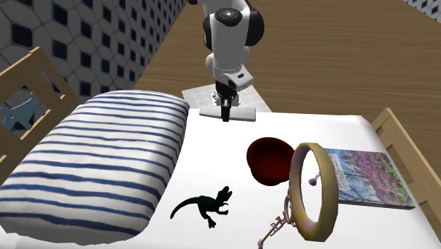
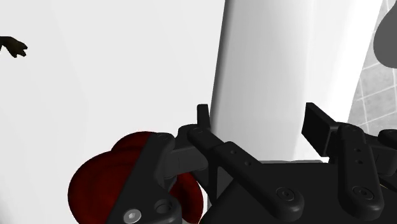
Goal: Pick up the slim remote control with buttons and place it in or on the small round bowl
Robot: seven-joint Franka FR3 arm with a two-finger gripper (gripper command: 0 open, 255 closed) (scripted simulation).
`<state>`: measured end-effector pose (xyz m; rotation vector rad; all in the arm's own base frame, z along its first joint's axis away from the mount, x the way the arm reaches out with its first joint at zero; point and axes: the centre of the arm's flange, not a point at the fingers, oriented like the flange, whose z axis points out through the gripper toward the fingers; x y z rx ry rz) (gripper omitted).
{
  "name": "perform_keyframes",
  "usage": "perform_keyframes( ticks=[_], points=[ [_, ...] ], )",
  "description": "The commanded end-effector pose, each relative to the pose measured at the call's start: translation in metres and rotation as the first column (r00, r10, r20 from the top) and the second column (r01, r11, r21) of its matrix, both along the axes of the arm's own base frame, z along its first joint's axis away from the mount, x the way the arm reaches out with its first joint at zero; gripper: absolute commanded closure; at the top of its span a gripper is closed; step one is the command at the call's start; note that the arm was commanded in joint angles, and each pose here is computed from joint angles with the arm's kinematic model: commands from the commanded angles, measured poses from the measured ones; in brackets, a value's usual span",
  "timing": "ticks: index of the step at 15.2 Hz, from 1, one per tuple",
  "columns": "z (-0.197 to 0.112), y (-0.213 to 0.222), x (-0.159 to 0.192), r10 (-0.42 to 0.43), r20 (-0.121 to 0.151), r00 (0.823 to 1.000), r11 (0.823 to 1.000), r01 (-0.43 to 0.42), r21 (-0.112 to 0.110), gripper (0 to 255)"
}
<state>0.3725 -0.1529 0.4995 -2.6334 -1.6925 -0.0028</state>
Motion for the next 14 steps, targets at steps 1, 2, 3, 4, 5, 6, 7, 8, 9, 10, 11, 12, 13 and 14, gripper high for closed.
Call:
perform_keyframes(
  ticks=[1,2,3,4,5,6,7,8,9,10,11,12,13,14],
  points=[
    [0.000,0.014,0.025,0.000,0.001,1.000,1.000,0.000,0.000,255],
    [0.000,0.021,0.037,0.000,0.001,1.000,1.000,0.000,0.000,255],
    [0.000,0.027,0.048,0.000,0.001,1.000,1.000,0.000,0.000,255],
    [0.000,0.034,0.060,0.000,0.001,1.000,1.000,0.000,0.000,255],
    [0.000,0.040,0.071,0.000,0.001,1.000,1.000,0.000,0.000,255],
    [0.000,0.047,0.083,0.000,0.001,1.000,1.000,0.000,0.000,255],
    [0.001,0.053,0.094,0.000,0.001,1.000,1.000,0.000,0.000,255],
    [0.001,0.060,0.106,0.000,0.001,1.000,1.000,0.000,0.000,255],
    [0.001,0.066,0.117,0.000,0.001,1.000,1.000,0.000,0.000,255],
    [0.001,0.073,0.129,0.000,0.001,1.000,1.000,0.000,0.000,255],
    [0.001,0.079,0.140,0.000,0.001,1.000,1.000,0.000,0.000,255],
    [0.001,0.086,0.152,0.000,0.001,1.000,1.000,0.000,0.000,255],
    [0.001,0.092,0.163,0.000,0.001,1.000,1.000,0.000,0.000,255],
    [0.001,0.099,0.175,0.000,0.001,1.000,1.000,0.000,0.000,255]
  ],
)
